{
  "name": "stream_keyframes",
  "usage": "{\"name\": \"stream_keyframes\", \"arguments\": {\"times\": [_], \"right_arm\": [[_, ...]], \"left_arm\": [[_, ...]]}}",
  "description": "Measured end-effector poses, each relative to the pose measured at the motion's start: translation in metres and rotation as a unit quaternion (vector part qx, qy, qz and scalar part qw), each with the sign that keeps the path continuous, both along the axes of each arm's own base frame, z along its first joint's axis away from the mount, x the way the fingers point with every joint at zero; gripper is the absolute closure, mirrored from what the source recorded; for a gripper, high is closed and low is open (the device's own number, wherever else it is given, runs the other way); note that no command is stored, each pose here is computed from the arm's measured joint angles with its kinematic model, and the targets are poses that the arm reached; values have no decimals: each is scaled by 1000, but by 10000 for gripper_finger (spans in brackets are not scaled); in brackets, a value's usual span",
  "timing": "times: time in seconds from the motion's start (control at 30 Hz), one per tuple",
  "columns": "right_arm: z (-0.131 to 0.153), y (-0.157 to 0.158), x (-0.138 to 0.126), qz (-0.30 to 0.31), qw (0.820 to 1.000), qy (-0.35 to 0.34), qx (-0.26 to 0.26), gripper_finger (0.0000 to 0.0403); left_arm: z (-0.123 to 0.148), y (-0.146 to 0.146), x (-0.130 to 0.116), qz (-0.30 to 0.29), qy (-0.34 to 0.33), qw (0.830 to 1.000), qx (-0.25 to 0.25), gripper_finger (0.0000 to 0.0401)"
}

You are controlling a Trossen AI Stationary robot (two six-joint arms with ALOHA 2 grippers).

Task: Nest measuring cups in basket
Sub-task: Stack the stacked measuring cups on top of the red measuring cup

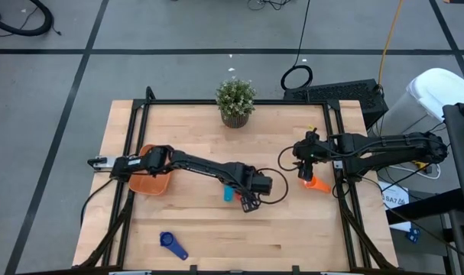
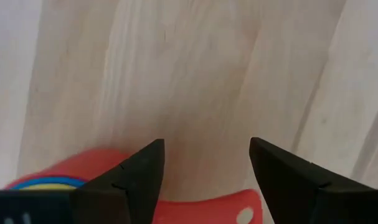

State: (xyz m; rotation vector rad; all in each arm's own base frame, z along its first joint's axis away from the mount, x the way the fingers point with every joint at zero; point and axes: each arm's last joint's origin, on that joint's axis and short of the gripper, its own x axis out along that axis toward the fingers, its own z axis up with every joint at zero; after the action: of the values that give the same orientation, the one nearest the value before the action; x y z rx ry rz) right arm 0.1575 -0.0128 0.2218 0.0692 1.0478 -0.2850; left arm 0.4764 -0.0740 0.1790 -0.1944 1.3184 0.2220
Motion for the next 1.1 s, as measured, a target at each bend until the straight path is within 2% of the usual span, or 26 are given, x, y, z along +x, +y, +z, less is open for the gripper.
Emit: {"name": "stream_keyframes", "arguments": {"times": [0.33,0.47,0.63,0.83,1.03,1.1], "right_arm": [[0,0,0,-4,1000,-1,2,190],[0,0,0,-5,1000,-2,2,190],[0,0,0,-6,1000,-3,3,190],[0,0,0,-7,1000,-3,3,190],[0,1,0,-3,1000,-2,14,190],[0,1,0,-2,1000,-2,15,190]], "left_arm": [[3,-15,-30,-2,130,992,4,162],[10,-23,-36,-1,132,991,19,162],[35,-28,-42,5,90,994,57,162],[71,-29,-58,20,43,987,153,162],[78,-22,-76,47,108,976,183,162],[79,-21,-77,63,106,976,182,162]]}}
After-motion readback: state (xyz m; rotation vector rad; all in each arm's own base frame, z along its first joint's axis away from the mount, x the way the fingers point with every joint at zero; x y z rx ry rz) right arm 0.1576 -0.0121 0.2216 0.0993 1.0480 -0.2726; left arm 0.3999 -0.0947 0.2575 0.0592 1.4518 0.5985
